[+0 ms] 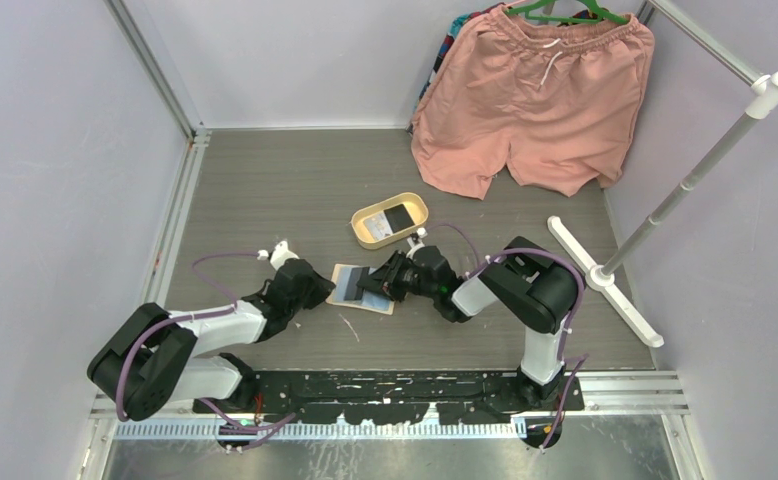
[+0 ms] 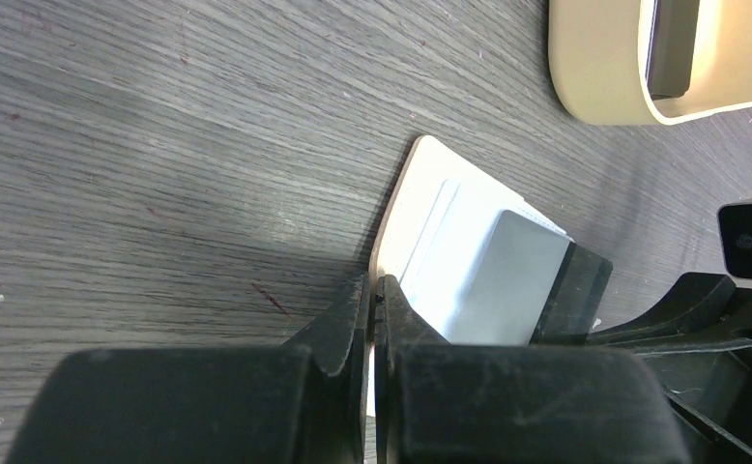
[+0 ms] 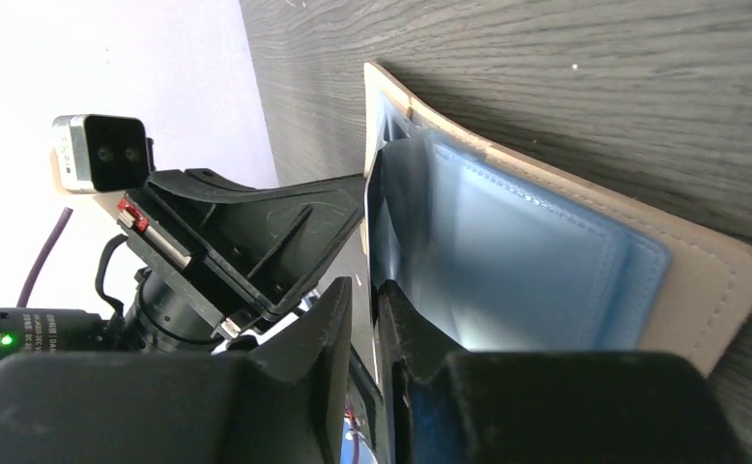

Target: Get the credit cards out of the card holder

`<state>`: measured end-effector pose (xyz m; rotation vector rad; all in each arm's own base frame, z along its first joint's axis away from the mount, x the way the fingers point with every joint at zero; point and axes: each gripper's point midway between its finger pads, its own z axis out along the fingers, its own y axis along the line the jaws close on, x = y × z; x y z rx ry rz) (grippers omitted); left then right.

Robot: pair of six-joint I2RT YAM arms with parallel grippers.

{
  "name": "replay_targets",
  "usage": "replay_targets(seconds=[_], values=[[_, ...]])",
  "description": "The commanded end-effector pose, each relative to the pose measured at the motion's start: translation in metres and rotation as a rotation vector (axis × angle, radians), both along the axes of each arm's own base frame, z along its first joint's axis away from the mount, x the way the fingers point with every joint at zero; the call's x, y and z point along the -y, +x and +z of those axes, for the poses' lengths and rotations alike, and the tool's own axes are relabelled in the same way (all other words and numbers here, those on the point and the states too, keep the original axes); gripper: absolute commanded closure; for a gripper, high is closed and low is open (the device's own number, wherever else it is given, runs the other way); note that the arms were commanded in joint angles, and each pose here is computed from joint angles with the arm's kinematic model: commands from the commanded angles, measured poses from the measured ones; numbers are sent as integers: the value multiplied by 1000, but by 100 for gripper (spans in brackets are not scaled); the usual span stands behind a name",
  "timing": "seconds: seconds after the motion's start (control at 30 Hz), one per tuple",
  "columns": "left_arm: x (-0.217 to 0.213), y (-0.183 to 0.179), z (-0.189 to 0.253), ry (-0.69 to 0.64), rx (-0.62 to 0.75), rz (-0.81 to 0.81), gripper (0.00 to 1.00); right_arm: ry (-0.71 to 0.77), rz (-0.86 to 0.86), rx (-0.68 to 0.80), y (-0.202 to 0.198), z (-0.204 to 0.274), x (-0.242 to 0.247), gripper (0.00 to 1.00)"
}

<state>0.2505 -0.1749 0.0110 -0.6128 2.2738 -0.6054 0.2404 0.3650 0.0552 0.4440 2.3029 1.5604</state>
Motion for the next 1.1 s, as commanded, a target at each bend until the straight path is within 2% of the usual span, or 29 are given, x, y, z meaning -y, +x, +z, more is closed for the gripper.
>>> replay_targets(seconds=[0.0, 0.07, 0.17, 0.47, 0.67, 0.83, 0.87, 0.9, 0.93, 1.07], values=[[-41, -76, -68, 213, -318, -73, 100, 43, 21, 55, 0, 24, -2, 78], [-41, -76, -68, 212, -317, -72, 100, 33, 20, 52, -1, 22, 0, 82], [-41, -76, -68, 213, -319, -73, 100, 17, 30, 40, -3, 19, 2, 98], [-42, -76, -67, 213, -315, -70, 100, -79, 26, 5, -14, 6, 28, 99], [-42, -76, -67, 213, -314, -71, 100, -296, 91, 41, -19, 1, 69, 99], [-42, -76, -67, 212, -311, -71, 100, -422, 295, 225, 2, 55, 93, 99], [-42, -76, -67, 212, -312, -72, 100, -455, 339, 299, 16, 83, 93, 99], [-42, -76, -67, 213, -311, -76, 100, -514, 393, 284, 16, 91, 101, 99], [-41, -76, -67, 212, -314, -79, 100, -542, 426, 335, 26, 105, 103, 99], [-37, -73, -65, 219, -309, -106, 100, -544, 561, 372, 52, 134, 106, 96]])
